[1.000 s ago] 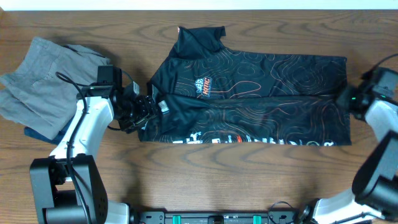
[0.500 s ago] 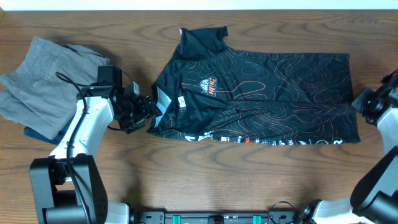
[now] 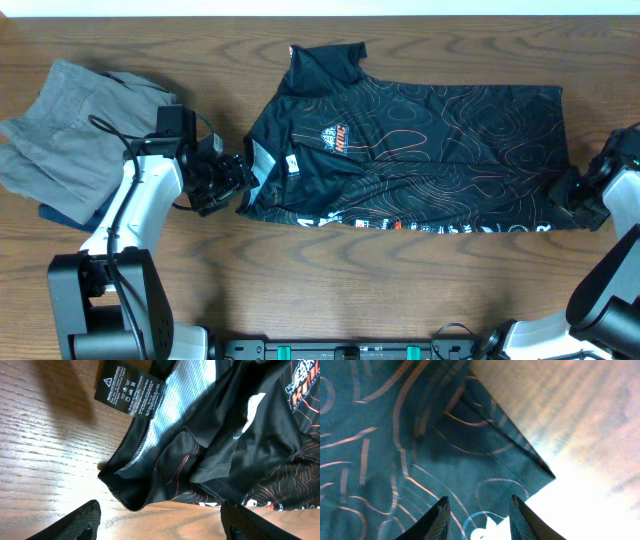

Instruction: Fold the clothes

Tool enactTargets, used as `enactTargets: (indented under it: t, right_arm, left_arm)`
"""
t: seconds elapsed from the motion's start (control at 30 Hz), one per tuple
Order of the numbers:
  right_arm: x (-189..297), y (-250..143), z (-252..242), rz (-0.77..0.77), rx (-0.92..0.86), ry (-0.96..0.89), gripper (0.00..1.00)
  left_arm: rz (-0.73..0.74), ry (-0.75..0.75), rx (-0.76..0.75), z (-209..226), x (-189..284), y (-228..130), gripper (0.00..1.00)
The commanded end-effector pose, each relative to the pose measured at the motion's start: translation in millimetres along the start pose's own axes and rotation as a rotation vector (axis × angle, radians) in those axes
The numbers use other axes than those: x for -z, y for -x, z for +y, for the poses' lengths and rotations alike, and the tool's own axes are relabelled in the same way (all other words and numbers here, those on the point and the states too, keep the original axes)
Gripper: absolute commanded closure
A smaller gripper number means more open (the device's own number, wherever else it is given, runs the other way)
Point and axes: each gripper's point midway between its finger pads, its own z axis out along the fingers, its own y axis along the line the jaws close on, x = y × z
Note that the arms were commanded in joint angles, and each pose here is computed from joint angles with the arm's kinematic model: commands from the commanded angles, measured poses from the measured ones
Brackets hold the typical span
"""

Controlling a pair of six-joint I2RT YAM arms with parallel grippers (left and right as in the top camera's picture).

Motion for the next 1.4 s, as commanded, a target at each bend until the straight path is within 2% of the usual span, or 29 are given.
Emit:
enactTargets:
  t: [0.0,0.23,0.47,0.6,0.67,0.7,0.77,0.8,0.83,0.87,1.0,1.2,1.37]
  right_arm:
    - [-1,-3,-16,0.004,-0.034,-0.086,0.62]
    - [-6,-7,-19,0.005,-0.091,-0.1,0.47]
    - [-20,-28,-24,0.039,-0.102,-0.11,0.46]
    - [-27,-37,-26,0.049,-0.102,-0.115,0.48]
    - [-28,-38,-26,0.048,-0.103,-0.114,0.53]
    - [-29,-38,-26,0.046,-0.103,-0.114,0.59]
    - [-28,-38,-27,0.047,-0.103,-0.115,0.81]
    - [-28,-39,-27,0.049,-0.102,-0.115,0.89]
    - [-28,-39,-27,0.051,-0.102,-0.117,0.96]
    - [-28,-40,-28,0.054,-0.102,-0.121,0.99]
    - [-26,-49,-42,0.077,-0.168,-0.199,0.99]
    - [-17,-69,-79,0.141,-0.277,-0.342,0.99]
    - [-12,-80,-93,0.191,-0.319,-0.361,0.99]
  left_arm:
    - [0.023,0.035,0.005,12,-9,-4,0.2]
    - [0.038,0.038,-0.003,21,-35,-11,0.16]
    - [0.054,0.04,-0.034,18,-55,-13,0.17]
    - [0.069,0.044,-0.056,13,-60,-18,0.3]
    - [0.075,0.046,-0.06,12,-61,-20,0.4]
    - [0.078,0.047,-0.059,13,-61,-21,0.5]
    - [0.085,0.056,-0.054,15,-61,-22,0.74]
    - [0.085,0.069,-0.053,17,-61,-23,0.81]
    - [0.086,0.092,-0.05,21,-60,-23,0.93]
    - [0.085,0.132,-0.046,28,-59,-24,0.94]
    - [0.113,0.241,-0.028,49,-54,-34,0.94]
    - [0.249,0.307,0.022,63,-44,-68,0.94]
    - [0.339,0.348,0.054,70,-34,-90,0.94]
